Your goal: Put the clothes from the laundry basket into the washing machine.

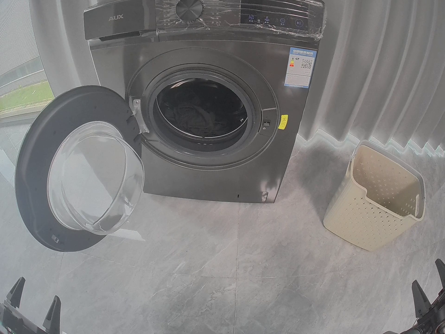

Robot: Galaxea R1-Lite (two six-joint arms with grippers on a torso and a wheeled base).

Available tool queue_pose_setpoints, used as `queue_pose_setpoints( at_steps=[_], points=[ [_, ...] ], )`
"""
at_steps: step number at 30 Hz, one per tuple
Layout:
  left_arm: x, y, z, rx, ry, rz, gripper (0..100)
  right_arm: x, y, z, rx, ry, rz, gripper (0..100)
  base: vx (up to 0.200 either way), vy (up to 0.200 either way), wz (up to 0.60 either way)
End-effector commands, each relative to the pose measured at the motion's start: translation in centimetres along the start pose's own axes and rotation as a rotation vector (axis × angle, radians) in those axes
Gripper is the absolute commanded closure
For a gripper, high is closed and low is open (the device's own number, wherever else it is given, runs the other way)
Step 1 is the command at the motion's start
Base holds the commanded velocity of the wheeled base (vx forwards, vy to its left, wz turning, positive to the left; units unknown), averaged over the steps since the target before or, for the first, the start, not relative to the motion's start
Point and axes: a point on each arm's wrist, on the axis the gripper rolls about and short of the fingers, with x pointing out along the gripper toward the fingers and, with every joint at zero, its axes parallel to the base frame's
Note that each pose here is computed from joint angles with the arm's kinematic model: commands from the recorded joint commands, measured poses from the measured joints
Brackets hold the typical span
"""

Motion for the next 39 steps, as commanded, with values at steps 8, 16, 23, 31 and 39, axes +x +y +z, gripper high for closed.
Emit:
queue_pose_setpoints(
  at_steps=[8, 16, 23, 31, 39],
  points=[
    [0.03, 0.00, -0.47, -0.001, 0.005, 0.000, 0, 0.08, -0.03, -0.52, 0.003, 0.017, 0.009, 0, 0.000, 0.000, -0.45],
    [0.03, 0.00, -0.47, -0.001, 0.005, 0.001, 0, 0.10, -0.03, -0.52, 0.003, 0.018, 0.006, 0, 0.000, 0.000, 0.00],
    [0.05, -0.01, -0.47, -0.004, 0.006, -0.002, 0, 0.10, -0.02, -0.52, 0.003, 0.018, 0.006, 0, 0.000, 0.029, 0.00],
    [0.05, -0.01, -0.47, -0.004, 0.006, -0.002, 0, 0.10, -0.03, -0.53, 0.003, 0.020, 0.006, 0, 0.000, 0.200, 0.00],
    [0.03, 0.00, -0.47, -0.002, 0.005, 0.000, 0, 0.09, -0.02, -0.49, 0.001, 0.018, 0.006, 0, 0.000, 0.075, 0.00]
  ],
)
